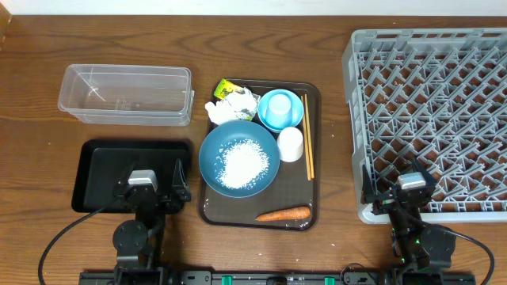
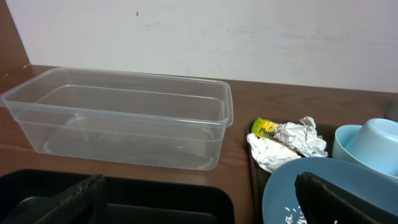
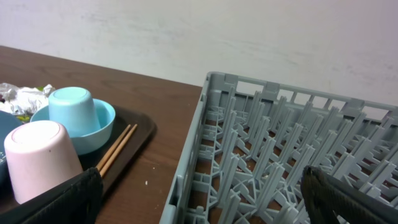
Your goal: Sort waste into correct bins and load items into the dishwasher rack
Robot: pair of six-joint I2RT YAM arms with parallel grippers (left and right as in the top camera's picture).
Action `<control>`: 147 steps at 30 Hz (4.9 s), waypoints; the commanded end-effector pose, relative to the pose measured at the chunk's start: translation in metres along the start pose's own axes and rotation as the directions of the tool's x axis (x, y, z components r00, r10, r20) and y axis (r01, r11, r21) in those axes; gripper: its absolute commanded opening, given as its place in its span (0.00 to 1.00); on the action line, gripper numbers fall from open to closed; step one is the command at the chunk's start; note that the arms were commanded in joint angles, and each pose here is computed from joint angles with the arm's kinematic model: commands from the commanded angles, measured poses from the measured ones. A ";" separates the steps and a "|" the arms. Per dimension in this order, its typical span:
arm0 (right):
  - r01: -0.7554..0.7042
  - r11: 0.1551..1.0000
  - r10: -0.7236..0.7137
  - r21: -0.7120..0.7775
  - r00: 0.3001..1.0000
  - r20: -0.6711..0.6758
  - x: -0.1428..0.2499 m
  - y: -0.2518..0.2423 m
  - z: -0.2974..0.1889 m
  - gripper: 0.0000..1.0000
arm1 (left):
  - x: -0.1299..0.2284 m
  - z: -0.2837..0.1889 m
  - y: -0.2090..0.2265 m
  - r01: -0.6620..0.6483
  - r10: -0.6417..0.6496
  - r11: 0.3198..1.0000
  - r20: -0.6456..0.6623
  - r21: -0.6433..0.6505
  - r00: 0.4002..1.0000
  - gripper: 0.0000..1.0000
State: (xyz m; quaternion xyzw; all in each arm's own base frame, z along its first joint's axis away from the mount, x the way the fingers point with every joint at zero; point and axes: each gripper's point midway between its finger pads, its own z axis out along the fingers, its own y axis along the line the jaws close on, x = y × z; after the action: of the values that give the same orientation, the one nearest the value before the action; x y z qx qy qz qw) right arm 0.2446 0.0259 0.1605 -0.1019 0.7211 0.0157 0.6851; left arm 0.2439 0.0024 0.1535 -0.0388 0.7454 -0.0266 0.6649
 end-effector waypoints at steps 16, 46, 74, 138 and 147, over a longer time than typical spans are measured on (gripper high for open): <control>0.010 1.000 -0.010 0.021 1.000 0.000 0.000 -0.004 -0.001 0.99 | 0.015 -0.002 -0.034 0.231 -0.219 0.954 -0.084 0.191 0.972 0.98; 0.010 1.000 -0.010 0.021 1.000 0.000 0.000 -0.004 -0.001 0.99 | -0.093 -0.015 -0.116 0.427 -0.075 0.868 -0.784 0.253 0.616 0.98; 0.010 1.000 -0.010 0.021 1.000 -0.001 0.001 -0.004 -0.001 0.99 | 0.069 -0.013 -0.236 0.042 0.518 0.843 -0.831 0.536 0.203 0.98; 0.010 1.000 -0.010 0.021 1.000 0.000 0.000 -0.004 -0.001 0.99 | 0.107 0.015 -0.236 -0.181 0.509 0.859 -0.831 0.478 0.225 0.06; 0.010 1.000 -0.010 0.021 1.000 0.000 0.000 -0.004 -0.001 0.99 | 0.055 0.004 -0.235 -0.142 0.497 0.866 -0.798 0.479 0.340 0.06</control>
State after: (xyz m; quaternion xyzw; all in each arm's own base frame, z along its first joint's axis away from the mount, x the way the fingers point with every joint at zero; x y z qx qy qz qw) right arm 0.2446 0.0248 0.1609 -0.1009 0.7206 0.0120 0.6858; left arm 0.2456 -0.2416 0.1031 0.2495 0.9605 -0.0279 0.1203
